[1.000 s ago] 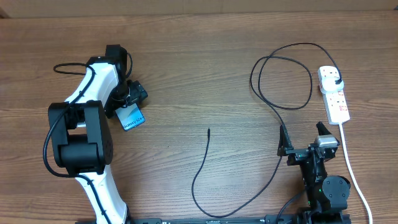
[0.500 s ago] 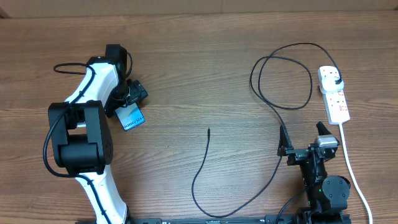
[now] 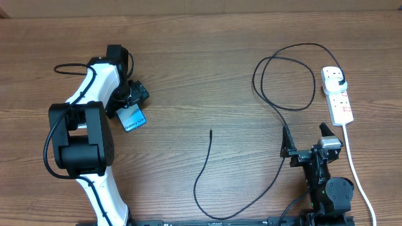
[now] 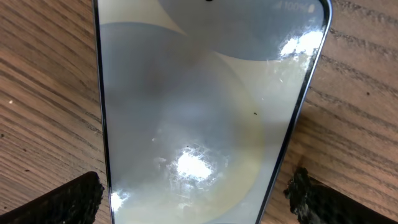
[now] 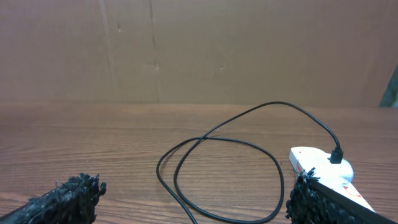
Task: Plug charger to phone and switch on socket
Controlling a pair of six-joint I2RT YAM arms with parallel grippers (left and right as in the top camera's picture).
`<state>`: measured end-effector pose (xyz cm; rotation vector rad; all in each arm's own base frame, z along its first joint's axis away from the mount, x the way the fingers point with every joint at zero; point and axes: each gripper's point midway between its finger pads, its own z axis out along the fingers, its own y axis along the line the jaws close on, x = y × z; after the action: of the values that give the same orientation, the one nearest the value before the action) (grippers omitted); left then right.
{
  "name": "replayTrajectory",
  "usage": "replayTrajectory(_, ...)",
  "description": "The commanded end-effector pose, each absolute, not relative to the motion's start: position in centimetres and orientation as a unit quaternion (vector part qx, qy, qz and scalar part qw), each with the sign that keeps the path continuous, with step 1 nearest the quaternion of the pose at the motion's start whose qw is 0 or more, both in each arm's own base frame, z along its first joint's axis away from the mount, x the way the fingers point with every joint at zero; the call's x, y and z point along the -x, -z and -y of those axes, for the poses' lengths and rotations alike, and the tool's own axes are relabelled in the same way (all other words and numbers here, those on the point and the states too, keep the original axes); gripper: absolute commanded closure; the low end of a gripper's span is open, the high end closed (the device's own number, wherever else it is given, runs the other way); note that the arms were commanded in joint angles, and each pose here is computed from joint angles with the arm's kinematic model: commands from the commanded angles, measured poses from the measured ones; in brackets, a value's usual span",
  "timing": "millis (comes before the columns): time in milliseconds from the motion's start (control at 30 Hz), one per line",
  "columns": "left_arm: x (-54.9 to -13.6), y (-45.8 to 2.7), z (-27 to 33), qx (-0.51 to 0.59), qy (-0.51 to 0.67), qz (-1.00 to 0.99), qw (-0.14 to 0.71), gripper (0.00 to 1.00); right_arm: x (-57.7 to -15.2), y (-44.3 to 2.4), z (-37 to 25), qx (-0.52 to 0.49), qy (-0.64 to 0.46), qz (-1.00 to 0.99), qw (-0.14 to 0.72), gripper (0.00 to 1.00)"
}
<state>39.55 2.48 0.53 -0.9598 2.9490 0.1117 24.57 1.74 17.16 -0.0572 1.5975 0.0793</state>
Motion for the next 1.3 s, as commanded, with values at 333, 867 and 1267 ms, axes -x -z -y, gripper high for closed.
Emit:
replayTrajectory(333,-38.9,0.7,-2.6,0.322,-0.038,-0.946,0.011,0.00,-24.6,-17.0,-1.7,0.026,-0.033,-0.715,0.698,0.00)
replayTrajectory(867,-39.0,0.9,-2.6,0.314,-0.036,-0.949,0.014,0.00,-24.6,-17.0,-1.7,0.026,-0.033,-0.715,0.698,0.00)
replayTrajectory(1267,-39.4,1.1,-2.1,0.314,-0.019,-0.949,0.019,0.00,-24.6,-17.0,-1.7,0.026,-0.033,-0.715,0.698,0.00)
